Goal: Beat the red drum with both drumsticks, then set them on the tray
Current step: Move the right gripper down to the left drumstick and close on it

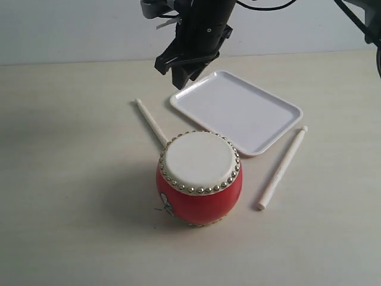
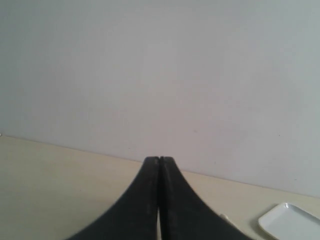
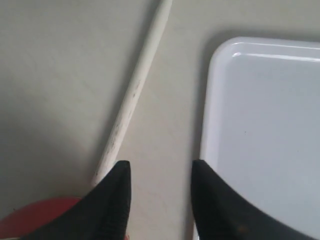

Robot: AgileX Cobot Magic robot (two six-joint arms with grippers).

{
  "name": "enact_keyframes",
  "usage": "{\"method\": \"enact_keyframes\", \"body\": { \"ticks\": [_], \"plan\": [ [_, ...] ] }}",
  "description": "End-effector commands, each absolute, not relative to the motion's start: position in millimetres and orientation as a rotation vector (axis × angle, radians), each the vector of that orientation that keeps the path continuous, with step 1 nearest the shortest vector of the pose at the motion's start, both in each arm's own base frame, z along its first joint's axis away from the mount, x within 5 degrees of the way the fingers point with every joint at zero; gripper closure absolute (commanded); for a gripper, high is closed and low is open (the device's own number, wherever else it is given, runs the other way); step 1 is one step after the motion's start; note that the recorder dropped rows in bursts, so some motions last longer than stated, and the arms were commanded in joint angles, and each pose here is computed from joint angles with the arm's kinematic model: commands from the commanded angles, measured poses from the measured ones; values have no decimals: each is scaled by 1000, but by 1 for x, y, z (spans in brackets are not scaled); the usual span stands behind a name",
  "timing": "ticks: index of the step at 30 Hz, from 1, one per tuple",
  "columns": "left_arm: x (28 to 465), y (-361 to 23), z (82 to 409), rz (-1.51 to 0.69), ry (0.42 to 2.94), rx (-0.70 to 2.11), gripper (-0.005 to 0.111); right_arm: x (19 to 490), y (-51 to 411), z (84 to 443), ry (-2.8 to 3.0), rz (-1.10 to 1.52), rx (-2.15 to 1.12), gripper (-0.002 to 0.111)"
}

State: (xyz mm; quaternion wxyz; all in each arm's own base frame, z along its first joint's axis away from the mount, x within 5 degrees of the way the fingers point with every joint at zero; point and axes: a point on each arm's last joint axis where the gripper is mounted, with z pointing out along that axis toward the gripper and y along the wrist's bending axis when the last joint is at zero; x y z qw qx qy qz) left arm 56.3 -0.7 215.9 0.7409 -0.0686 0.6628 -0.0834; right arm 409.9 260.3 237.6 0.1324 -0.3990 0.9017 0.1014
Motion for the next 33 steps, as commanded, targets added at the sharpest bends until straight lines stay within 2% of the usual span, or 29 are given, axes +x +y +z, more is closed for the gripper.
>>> {"method": "enact_keyframes", "body": {
  "ticks": [1,7,10,13,19,33],
  "plan": [
    [56,-1,216,-189,1444,-159,107,411,261,239,2603,293,-1170,66],
    [56,-1,216,-189,1444,-159,107,414,268,212,2648,355,-1194,65],
    [56,-1,216,-189,1444,-159,107,412,274,200,2662,388,-1217,59],
    [56,-1,216,-189,1444,-159,107,407,284,190,2653,355,-1289,55],
    [56,-1,216,-189,1444,-159,107,402,294,174,2651,256,-1373,55],
    [56,-1,216,-189,1444,-159,107,408,300,166,2667,293,-1300,55]
  ]
}}
